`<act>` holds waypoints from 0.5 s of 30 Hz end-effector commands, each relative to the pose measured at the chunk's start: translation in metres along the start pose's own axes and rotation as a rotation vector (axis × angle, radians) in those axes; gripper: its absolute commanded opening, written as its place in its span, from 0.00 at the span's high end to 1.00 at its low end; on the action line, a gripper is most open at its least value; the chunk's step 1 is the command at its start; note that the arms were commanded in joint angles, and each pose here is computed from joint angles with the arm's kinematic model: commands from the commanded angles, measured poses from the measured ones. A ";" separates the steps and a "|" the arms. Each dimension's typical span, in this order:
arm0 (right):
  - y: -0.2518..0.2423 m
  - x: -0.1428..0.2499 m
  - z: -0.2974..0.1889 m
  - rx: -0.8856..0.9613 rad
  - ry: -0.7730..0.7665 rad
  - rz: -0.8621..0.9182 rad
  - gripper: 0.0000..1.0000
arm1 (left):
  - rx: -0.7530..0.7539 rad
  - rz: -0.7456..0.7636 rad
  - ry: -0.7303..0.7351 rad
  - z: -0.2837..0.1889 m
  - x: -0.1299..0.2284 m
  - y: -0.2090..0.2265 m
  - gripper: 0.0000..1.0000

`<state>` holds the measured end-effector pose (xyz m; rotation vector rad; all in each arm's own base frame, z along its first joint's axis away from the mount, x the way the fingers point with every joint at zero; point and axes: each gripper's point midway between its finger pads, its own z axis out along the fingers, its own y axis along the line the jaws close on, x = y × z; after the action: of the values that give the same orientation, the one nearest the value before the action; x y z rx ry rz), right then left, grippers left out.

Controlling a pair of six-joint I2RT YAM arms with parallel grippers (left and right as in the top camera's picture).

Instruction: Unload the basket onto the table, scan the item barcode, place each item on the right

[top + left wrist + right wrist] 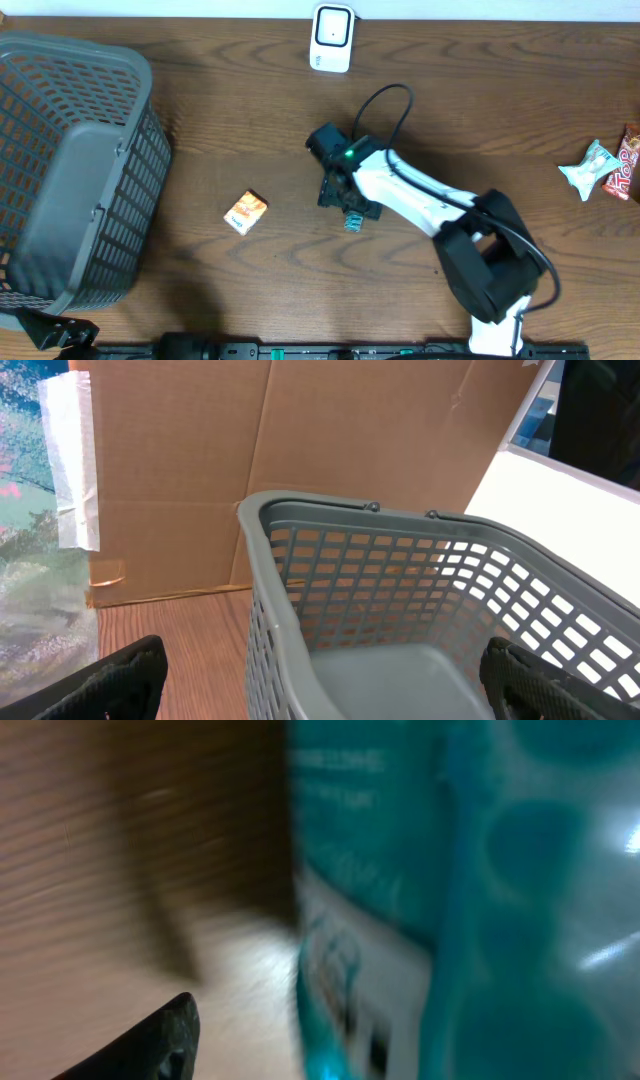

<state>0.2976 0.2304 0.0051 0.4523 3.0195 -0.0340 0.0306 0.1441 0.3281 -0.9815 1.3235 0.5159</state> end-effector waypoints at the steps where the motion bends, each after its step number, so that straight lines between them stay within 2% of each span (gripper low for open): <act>1: -0.017 -0.013 0.016 0.096 -0.067 0.052 0.34 | -0.017 0.005 -0.007 0.000 0.000 0.002 0.00; 11: -0.028 -0.023 0.015 0.165 -0.144 0.035 0.91 | -0.018 0.005 -0.006 0.000 0.000 0.002 0.00; 13: -0.030 -0.027 0.014 0.180 -0.167 0.033 0.98 | -0.017 0.005 -0.007 0.000 0.000 0.002 0.00; 15: -0.033 -0.032 0.012 0.201 -0.195 0.006 0.99 | -0.018 0.005 -0.006 0.000 0.000 0.002 0.00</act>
<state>0.3135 0.2070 0.0023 0.4926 2.8896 -0.2181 0.0306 0.1441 0.3282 -0.9815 1.3232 0.5157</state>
